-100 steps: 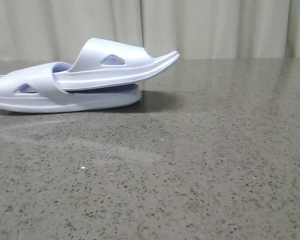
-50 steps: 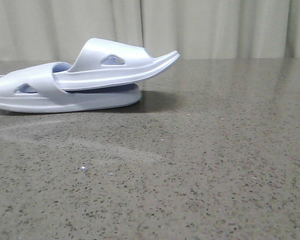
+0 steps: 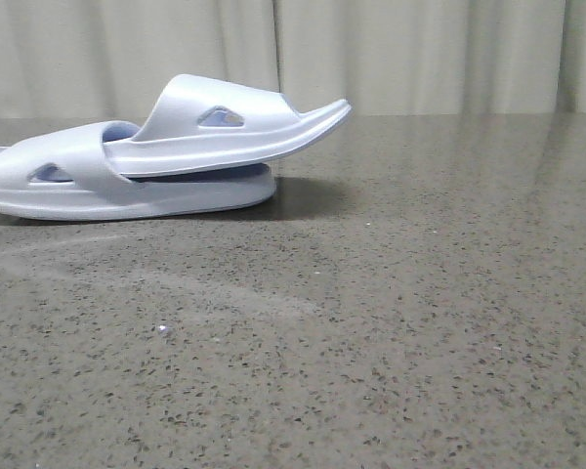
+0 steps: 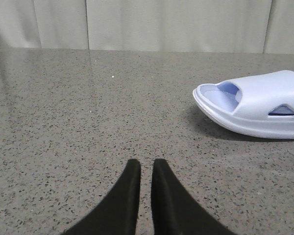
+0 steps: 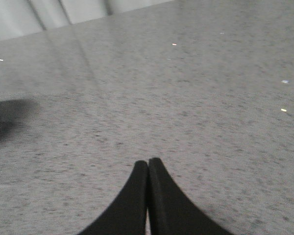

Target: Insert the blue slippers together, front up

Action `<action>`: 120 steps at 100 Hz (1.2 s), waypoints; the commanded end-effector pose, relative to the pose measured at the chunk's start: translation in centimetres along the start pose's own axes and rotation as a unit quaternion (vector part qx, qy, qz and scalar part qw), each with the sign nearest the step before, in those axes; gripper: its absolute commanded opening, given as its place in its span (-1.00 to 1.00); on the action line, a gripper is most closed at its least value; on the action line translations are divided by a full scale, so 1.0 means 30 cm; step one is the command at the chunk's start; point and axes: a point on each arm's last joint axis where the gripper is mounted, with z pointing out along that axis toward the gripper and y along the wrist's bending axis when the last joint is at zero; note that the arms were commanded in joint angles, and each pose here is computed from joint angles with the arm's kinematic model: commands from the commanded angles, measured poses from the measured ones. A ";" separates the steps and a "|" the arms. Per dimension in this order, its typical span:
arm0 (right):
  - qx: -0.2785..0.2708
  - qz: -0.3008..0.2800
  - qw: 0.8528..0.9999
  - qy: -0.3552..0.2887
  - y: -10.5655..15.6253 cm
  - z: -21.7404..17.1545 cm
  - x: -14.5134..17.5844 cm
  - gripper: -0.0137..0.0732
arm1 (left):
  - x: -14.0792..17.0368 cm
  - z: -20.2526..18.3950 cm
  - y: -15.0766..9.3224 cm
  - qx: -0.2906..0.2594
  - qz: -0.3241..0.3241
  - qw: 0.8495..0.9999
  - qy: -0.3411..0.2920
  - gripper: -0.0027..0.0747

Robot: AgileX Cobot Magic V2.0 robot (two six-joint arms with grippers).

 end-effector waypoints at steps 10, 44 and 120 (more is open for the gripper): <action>0.116 -0.021 0.992 -0.048 -0.065 -0.017 -0.057 -0.89 | -0.012 0.004 -0.001 0.003 -0.009 1.000 -0.028 -0.89; 0.130 -0.051 0.979 -0.148 -0.079 -0.053 0.072 -0.89 | -0.012 0.004 -0.001 0.003 -0.009 1.000 -0.028 -0.89; 0.056 -0.102 0.980 -0.159 -0.050 -0.080 0.174 -0.89 | -0.012 0.004 -0.001 0.003 -0.009 1.000 -0.028 -0.89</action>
